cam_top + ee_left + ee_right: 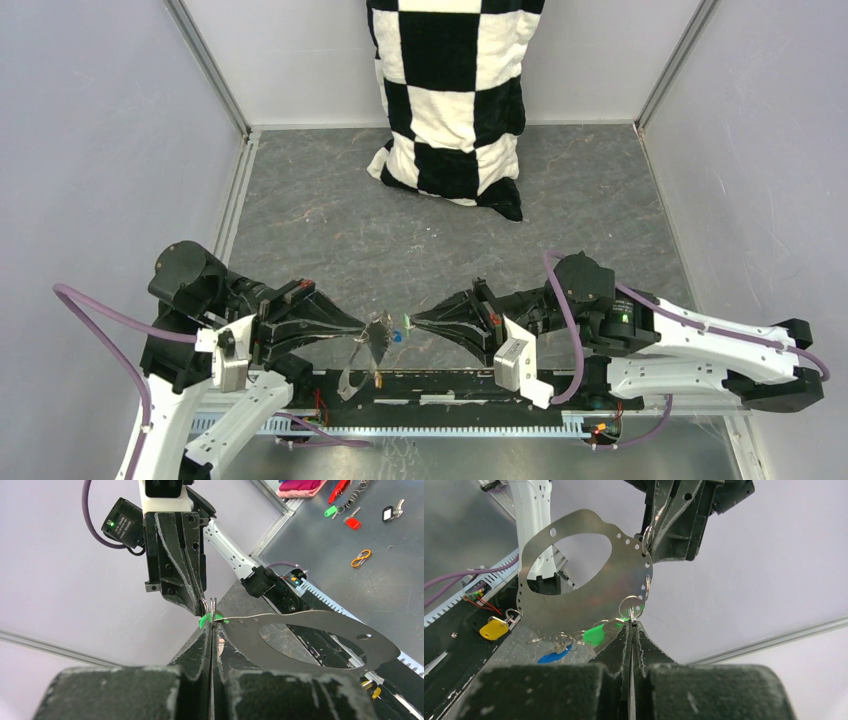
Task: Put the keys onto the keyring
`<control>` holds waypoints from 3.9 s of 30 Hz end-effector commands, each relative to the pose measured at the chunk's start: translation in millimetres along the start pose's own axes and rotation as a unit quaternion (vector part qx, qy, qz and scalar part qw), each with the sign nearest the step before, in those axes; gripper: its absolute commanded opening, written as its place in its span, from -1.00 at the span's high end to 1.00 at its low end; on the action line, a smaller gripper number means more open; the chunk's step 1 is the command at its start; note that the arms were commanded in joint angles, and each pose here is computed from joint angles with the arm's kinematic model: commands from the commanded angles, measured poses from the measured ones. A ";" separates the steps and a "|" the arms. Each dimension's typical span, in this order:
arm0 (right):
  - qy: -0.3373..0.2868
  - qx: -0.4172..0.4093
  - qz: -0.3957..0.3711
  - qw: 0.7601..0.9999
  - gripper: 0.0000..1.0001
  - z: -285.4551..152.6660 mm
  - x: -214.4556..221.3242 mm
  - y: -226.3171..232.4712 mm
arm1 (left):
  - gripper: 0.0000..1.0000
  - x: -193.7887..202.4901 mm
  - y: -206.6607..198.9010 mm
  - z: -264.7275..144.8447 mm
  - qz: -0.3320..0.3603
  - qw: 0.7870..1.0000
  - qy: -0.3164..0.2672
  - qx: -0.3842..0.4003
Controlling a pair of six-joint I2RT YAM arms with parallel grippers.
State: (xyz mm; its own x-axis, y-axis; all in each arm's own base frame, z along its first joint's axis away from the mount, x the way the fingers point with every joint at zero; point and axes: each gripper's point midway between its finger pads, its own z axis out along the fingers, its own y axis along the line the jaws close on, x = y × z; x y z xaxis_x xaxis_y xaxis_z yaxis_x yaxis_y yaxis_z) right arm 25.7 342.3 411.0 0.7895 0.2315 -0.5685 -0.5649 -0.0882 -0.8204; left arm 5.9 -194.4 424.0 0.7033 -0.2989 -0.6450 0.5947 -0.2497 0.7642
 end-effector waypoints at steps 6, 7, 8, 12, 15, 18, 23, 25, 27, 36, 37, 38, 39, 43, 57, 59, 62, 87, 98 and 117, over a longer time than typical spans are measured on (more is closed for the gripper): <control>-0.022 0.030 -0.029 0.999 1.00 2.6 -19.8 -30.3 | 0.95 0.9 -11.8 1.6 -0.056 0.998 -0.020 0.022; -0.008 0.033 -0.037 0.999 0.99 2.1 -14.4 -32.7 | 0.96 3.4 -12.6 1.5 -0.071 0.997 -0.020 0.022; 0.010 0.038 -0.046 0.998 0.99 1.7 -8.1 -35.0 | 0.96 4.8 -13.9 1.6 -0.086 0.996 -0.020 0.024; 0.060 0.043 -0.072 0.995 1.00 3.2 13.1 -40.1 | 0.96 16.1 -15.8 1.9 -0.157 0.987 -0.023 0.027; 0.079 0.039 -0.082 0.993 0.99 5.3 21.5 -39.8 | 0.96 20.7 -15.2 2.2 -0.210 0.977 -0.029 0.033; 0.076 0.035 -0.089 0.993 1.00 6.6 19.4 -40.3 | 0.96 28.2 -14.6 2.5 -0.253 0.967 -0.032 0.031; 0.057 0.020 -0.085 0.995 1.00 7.3 12.5 -33.4 | 0.96 31.1 -10.2 2.8 -0.271 0.962 -0.033 0.030; 0.054 0.016 -0.080 0.995 1.00 7.6 12.2 -30.0 | 0.96 30.5 -9.7 2.8 -0.273 0.961 -0.033 0.031; 0.054 0.014 -0.077 0.995 1.00 8.0 13.5 -27.2 | 0.96 29.8 -9.5 2.8 -0.275 0.960 -0.033 0.031; 0.065 0.001 -0.074 0.995 1.00 13.8 20.0 -21.2 | 0.96 24.4 -8.8 2.7 -0.268 0.962 -0.033 0.031; 0.065 0.002 -0.076 0.995 1.00 14.3 18.6 -21.6 | 0.96 24.9 -9.0 2.6 -0.269 0.962 -0.032 0.031; 0.064 0.001 -0.077 0.995 1.00 15.5 18.1 -20.4 | 0.96 25.1 -9.3 2.7 -0.270 0.962 -0.033 0.031; 0.063 0.001 -0.077 0.995 1.00 16.2 16.5 -19.8 | 0.96 25.7 -9.2 2.6 -0.270 0.962 -0.033 0.031; 0.058 -0.001 -0.078 0.995 1.00 18.4 11.9 -17.1 | 0.96 27.4 -8.5 2.7 -0.275 0.961 -0.033 0.031; 0.065 0.009 -0.091 0.994 1.00 19.5 10.9 -19.3 | 0.96 28.5 -6.7 2.7 -0.280 0.959 -0.032 0.030; 0.069 0.012 -0.091 0.993 1.00 19.1 11.9 -20.7 | 0.96 28.8 -6.9 2.8 -0.279 0.959 -0.032 0.031; 0.065 0.015 -0.090 0.994 1.00 19.1 9.6 -22.0 | 0.96 28.8 -7.2 2.8 -0.277 0.960 -0.032 0.031; 0.028 0.016 -0.078 0.996 1.00 25.6 -4.8 -21.8 | 0.95 34.1 -9.1 2.1 -0.263 0.964 -0.017 0.019; 0.018 0.013 -0.075 0.997 1.00 28.8 -8.5 -19.8 | 0.96 40.1 -9.2 1.5 -0.258 0.966 -0.005 0.010; 0.015 0.012 -0.072 0.997 1.00 31.4 -8.0 -17.3 | 0.96 56.6 -11.7 -0.2 -0.267 0.964 0.019 -0.006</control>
State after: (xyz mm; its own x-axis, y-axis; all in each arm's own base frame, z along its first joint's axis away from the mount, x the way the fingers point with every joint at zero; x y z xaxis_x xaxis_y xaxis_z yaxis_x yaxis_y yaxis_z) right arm 29.0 372.8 403.5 0.8760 0.1480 -0.4591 -0.4503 -0.0901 -0.8883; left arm 35.4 -206.8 380.2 0.2628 -0.0850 -0.9611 0.8922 -0.3578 0.2756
